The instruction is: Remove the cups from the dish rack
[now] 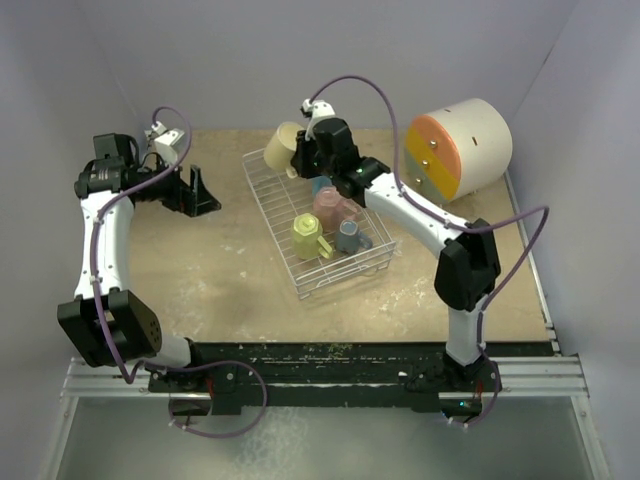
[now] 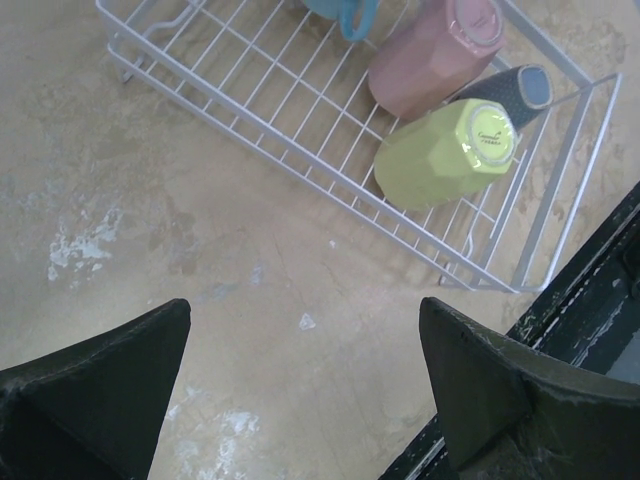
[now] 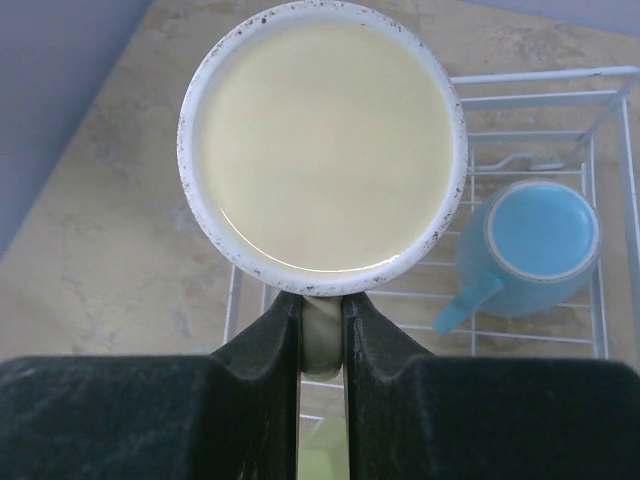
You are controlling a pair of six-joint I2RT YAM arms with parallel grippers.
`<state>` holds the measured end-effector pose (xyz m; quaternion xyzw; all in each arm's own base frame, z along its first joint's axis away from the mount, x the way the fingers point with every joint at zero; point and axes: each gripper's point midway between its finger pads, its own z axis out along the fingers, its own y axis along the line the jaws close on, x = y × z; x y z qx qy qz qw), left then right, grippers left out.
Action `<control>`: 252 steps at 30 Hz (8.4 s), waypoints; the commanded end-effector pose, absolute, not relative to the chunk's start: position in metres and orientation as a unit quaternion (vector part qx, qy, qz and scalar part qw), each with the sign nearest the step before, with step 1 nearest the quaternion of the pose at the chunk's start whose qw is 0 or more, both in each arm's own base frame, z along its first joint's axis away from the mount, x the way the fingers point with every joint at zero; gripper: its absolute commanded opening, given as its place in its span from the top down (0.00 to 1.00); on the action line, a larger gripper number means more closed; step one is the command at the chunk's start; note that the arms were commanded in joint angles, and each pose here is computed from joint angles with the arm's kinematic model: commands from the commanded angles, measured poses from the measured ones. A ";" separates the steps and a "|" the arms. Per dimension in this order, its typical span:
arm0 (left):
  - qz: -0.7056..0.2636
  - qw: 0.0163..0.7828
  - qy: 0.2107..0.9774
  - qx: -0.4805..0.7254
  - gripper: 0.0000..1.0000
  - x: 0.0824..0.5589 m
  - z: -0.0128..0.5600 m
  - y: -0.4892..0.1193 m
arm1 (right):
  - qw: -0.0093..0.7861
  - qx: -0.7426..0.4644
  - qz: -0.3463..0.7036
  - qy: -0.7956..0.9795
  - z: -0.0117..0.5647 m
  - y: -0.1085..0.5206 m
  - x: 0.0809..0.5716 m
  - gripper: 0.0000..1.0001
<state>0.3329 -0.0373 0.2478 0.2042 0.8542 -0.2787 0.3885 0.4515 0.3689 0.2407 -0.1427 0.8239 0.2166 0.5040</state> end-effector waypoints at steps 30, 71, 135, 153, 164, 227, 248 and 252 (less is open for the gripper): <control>-0.565 0.450 0.686 0.089 0.01 0.307 0.405 -0.098 | 0.458 -0.031 0.681 0.570 0.437 0.400 0.324 1.00; -0.635 0.446 0.630 -0.026 1.00 0.324 0.433 -0.098 | 0.400 -0.033 0.740 0.539 0.429 0.470 0.290 0.99; 0.089 0.268 0.932 0.227 1.00 0.451 0.115 0.068 | 0.451 -0.019 0.464 0.762 0.337 0.325 0.279 0.34; 0.126 0.304 0.921 0.208 1.00 0.461 0.086 0.079 | 0.453 -0.016 0.465 0.761 0.342 0.319 0.273 0.34; 0.079 0.307 0.930 0.184 0.66 0.460 0.093 0.091 | 0.449 -0.002 0.439 0.778 0.332 0.312 0.277 0.33; -0.265 0.400 0.858 0.186 0.01 0.310 0.313 -0.049 | 0.377 -0.215 0.098 0.896 0.115 0.352 0.323 0.86; -0.524 0.380 0.755 0.101 0.01 0.298 0.360 -0.101 | 0.507 -0.113 0.415 0.747 0.370 0.397 0.298 1.00; -0.583 0.394 0.704 0.093 0.01 0.287 0.390 -0.107 | 0.487 -0.078 0.514 0.701 0.397 0.410 0.283 1.00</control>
